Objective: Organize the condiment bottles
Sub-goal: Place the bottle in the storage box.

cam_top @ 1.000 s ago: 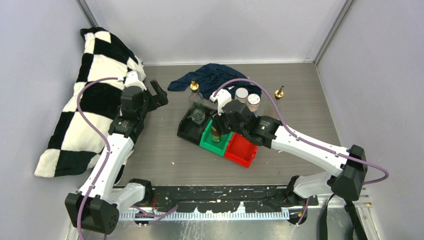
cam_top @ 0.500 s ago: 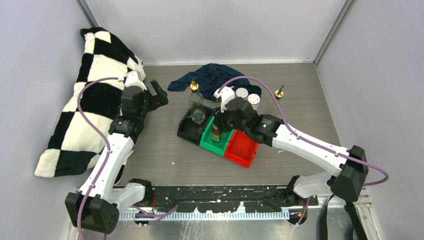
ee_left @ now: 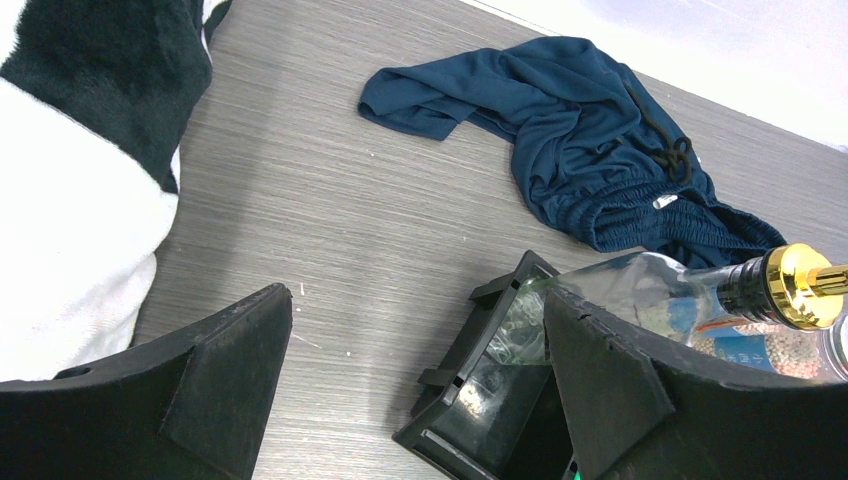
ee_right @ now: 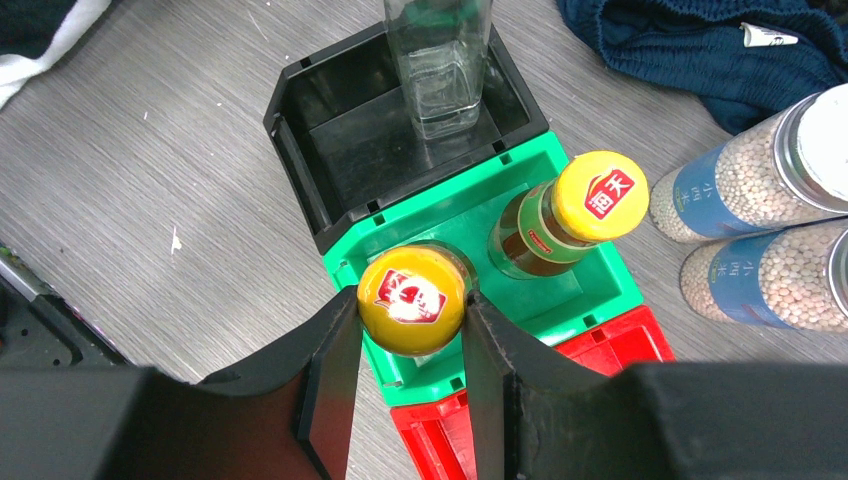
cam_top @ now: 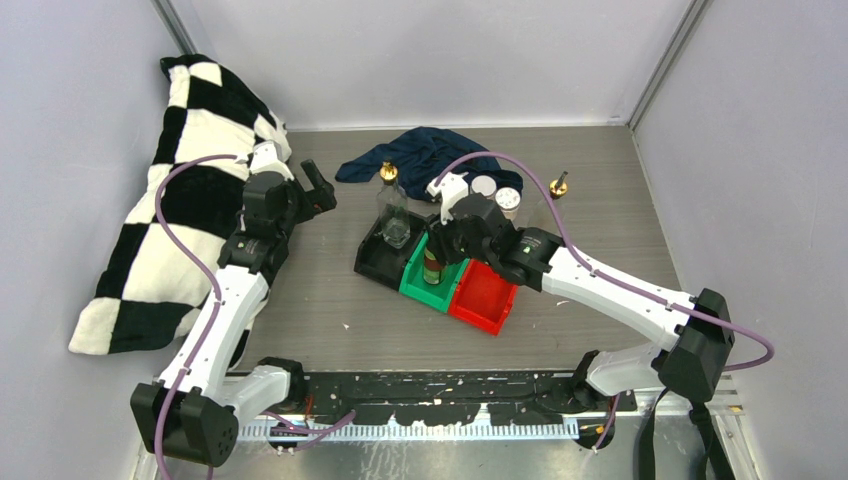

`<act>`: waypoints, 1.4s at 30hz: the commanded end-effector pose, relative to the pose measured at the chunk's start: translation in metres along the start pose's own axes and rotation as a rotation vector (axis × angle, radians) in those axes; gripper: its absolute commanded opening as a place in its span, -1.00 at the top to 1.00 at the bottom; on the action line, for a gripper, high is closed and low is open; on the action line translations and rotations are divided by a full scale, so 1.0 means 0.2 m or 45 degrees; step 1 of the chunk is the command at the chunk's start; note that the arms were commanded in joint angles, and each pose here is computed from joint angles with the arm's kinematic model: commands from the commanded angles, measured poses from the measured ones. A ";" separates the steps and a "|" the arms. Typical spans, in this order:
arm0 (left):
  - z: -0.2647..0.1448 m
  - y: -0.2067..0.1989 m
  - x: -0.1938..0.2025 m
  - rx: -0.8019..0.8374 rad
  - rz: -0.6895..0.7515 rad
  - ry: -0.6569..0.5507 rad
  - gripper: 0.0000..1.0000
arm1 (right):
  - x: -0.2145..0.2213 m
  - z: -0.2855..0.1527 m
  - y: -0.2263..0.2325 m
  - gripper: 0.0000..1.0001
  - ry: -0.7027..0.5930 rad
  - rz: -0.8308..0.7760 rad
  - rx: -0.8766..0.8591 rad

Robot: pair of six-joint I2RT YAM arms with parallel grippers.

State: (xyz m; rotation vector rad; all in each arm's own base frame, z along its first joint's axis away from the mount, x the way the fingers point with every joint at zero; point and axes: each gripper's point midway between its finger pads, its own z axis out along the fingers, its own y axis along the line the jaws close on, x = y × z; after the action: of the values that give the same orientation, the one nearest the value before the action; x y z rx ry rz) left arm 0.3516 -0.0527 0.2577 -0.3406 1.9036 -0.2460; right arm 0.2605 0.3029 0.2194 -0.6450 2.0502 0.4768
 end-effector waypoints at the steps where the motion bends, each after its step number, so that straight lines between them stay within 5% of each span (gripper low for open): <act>1: 0.01 -0.02 -0.05 0.011 0.004 -0.057 -0.94 | -0.30 -0.05 0.05 0.98 -0.236 0.058 -0.049; 42: 0.01 -0.02 -0.05 0.015 0.003 -0.057 -0.94 | -0.18 0.05 0.02 0.98 -0.165 0.065 -0.038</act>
State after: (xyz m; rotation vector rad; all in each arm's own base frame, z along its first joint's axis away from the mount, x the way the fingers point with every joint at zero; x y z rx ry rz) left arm 0.3518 -0.0527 0.2573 -0.3403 1.9048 -0.2454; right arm 0.2647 0.3045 0.2011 -0.6554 2.0954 0.4713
